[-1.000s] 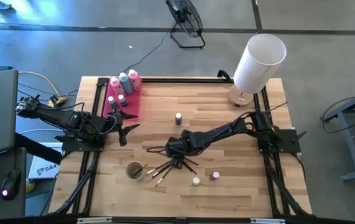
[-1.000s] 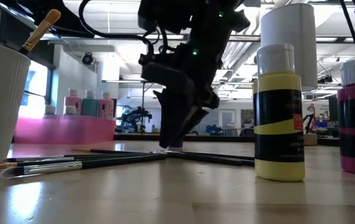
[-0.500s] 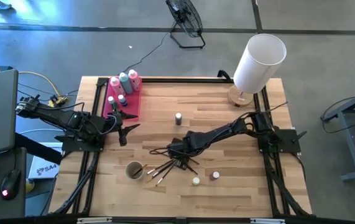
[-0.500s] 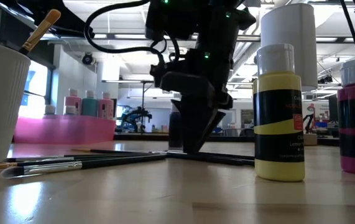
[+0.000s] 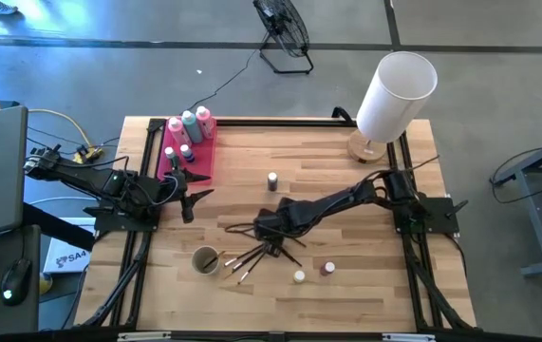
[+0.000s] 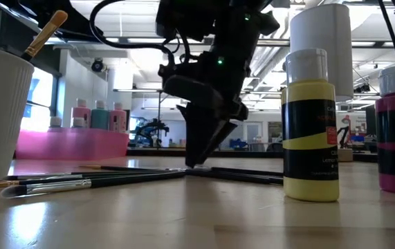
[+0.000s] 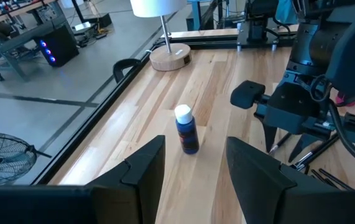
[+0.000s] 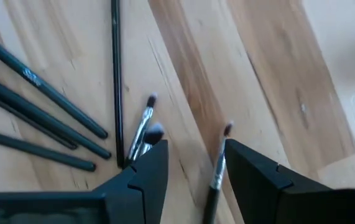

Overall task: Pick & Place Paint Supplies
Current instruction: Put the silver paintbrush into the light brown cup

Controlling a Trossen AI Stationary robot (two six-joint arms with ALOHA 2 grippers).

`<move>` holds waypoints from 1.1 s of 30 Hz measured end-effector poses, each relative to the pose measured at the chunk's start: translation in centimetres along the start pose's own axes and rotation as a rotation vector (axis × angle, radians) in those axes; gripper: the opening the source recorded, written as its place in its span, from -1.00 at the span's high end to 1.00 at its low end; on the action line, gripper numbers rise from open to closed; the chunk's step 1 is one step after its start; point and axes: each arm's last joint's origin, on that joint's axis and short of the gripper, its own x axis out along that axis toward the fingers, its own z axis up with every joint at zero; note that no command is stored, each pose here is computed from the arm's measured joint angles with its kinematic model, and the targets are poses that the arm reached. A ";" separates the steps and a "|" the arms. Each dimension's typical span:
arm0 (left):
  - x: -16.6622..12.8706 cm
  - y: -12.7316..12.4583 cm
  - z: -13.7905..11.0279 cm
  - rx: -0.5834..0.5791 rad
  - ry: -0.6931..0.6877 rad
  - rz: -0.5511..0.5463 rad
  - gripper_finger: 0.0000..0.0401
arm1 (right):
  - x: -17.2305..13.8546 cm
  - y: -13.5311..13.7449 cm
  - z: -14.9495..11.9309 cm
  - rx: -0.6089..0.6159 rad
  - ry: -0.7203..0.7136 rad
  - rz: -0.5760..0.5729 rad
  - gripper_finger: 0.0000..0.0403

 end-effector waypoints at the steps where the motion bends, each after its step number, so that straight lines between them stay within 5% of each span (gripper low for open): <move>1: 0.0 0.0 0.0 0.000 0.000 0.000 0.16 | 0.0 -0.1 0.1 0.002 -0.004 -0.001 0.24; 33: 0.0 0.0 0.0 -0.020 0.004 -0.013 0.16 | 2.9 -4.2 0.9 0.166 0.095 -0.101 0.24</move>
